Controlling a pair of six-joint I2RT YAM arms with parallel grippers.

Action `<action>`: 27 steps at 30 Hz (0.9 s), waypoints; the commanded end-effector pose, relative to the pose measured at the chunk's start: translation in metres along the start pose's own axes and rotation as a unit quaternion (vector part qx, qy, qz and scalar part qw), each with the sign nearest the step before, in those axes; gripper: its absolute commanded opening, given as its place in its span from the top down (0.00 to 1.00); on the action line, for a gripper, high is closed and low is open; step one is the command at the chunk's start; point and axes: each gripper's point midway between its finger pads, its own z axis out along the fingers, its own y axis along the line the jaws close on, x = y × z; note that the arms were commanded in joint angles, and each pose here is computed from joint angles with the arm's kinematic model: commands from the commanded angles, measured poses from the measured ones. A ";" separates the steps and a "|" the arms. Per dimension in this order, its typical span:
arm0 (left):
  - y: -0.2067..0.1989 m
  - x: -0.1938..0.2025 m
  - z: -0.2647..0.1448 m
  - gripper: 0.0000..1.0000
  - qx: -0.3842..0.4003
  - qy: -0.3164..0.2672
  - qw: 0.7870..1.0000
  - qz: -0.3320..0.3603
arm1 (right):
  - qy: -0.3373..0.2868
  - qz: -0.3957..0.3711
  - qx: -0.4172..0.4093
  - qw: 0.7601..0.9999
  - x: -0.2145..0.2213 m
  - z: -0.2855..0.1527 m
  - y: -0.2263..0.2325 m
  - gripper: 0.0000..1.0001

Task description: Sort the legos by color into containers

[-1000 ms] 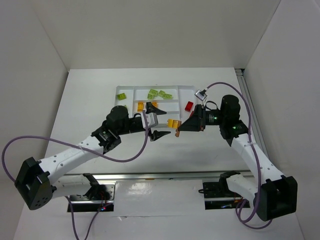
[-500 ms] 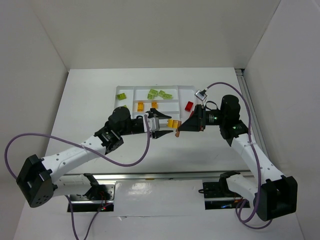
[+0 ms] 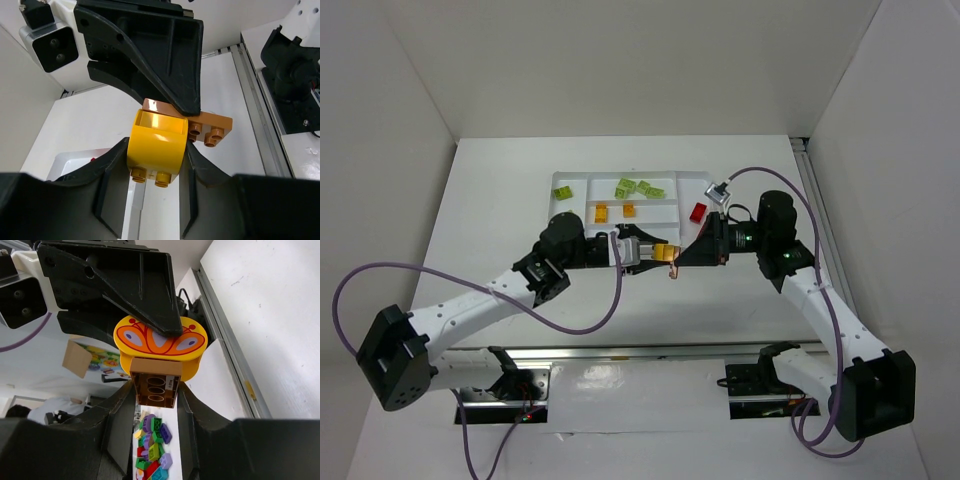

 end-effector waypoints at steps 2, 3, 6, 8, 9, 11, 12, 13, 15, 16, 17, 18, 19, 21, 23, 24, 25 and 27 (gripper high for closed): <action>0.004 -0.028 0.007 0.98 0.014 -0.036 0.999 0.028 | 0.004 -0.036 -0.005 0.999 -0.003 0.001 0.007 0.91; 0.004 -0.025 0.007 1.00 0.010 -0.030 0.999 0.024 | -0.001 -0.036 -0.001 0.999 -0.004 0.002 0.005 0.91; 0.008 -0.026 0.002 1.00 -0.006 -0.024 0.999 0.039 | -0.009 -0.038 0.006 0.999 -0.007 -0.003 0.004 0.93; 0.008 -0.020 -0.001 1.00 -0.009 -0.013 0.999 0.043 | -0.010 -0.037 0.005 0.999 -0.007 -0.005 0.003 0.94; 0.011 -0.020 -0.004 1.00 -0.014 -0.011 0.999 0.049 | -0.016 -0.037 0.009 0.999 -0.010 -0.007 0.001 0.94; 0.015 -0.007 -0.013 1.00 -0.023 0.008 0.999 0.039 | -0.017 -0.038 0.013 0.999 -0.011 -0.011 0.000 0.94; 0.017 -0.011 -0.016 1.00 -0.030 0.008 0.999 0.041 | -0.023 -0.036 0.020 0.999 -0.013 -0.014 -0.004 0.94; 0.019 -0.007 -0.020 1.00 -0.035 0.013 0.999 0.040 | -0.026 -0.038 0.023 0.999 -0.015 -0.016 -0.004 0.94; 0.016 0.000 -0.028 1.00 -0.042 0.022 0.999 0.026 | -0.030 -0.035 0.031 0.998 -0.016 -0.020 -0.008 0.95; 0.019 0.005 -0.033 1.00 -0.053 0.032 0.998 0.022 | -0.030 -0.035 0.031 0.998 -0.016 -0.020 -0.008 0.95; 0.021 0.012 -0.038 1.00 -0.062 0.040 0.997 0.014 | -0.034 -0.039 0.034 0.998 -0.018 -0.021 -0.008 0.95; 0.023 0.013 -0.040 1.00 -0.067 0.042 0.997 0.014 | -0.037 -0.039 0.037 0.998 -0.020 -0.021 -0.009 0.95; 0.020 0.016 -0.043 1.00 -0.065 0.045 0.997 0.006 | -0.042 -0.039 0.044 0.997 -0.022 -0.021 -0.011 0.95; 0.028 0.018 -0.047 1.00 -0.085 0.051 0.995 -0.017 | -0.046 -0.042 0.057 0.996 -0.025 -0.021 -0.018 0.95; 0.056 0.038 -0.052 1.00 -0.155 0.081 0.983 -0.064 | -0.063 -0.039 0.091 0.993 -0.036 -0.021 -0.031 0.95; 0.077 0.040 -0.056 1.00 -0.213 0.085 0.967 -0.107 | -0.072 -0.045 0.103 0.991 -0.042 -0.022 -0.031 0.95; 0.088 0.048 -0.056 1.00 -0.235 0.093 0.958 -0.134 | -0.083 -0.037 0.123 0.988 -0.047 -0.023 -0.039 0.95; 0.108 0.073 -0.044 1.00 -0.258 0.134 0.930 -0.226 | -0.113 -0.044 0.169 0.978 -0.064 -0.028 -0.051 0.95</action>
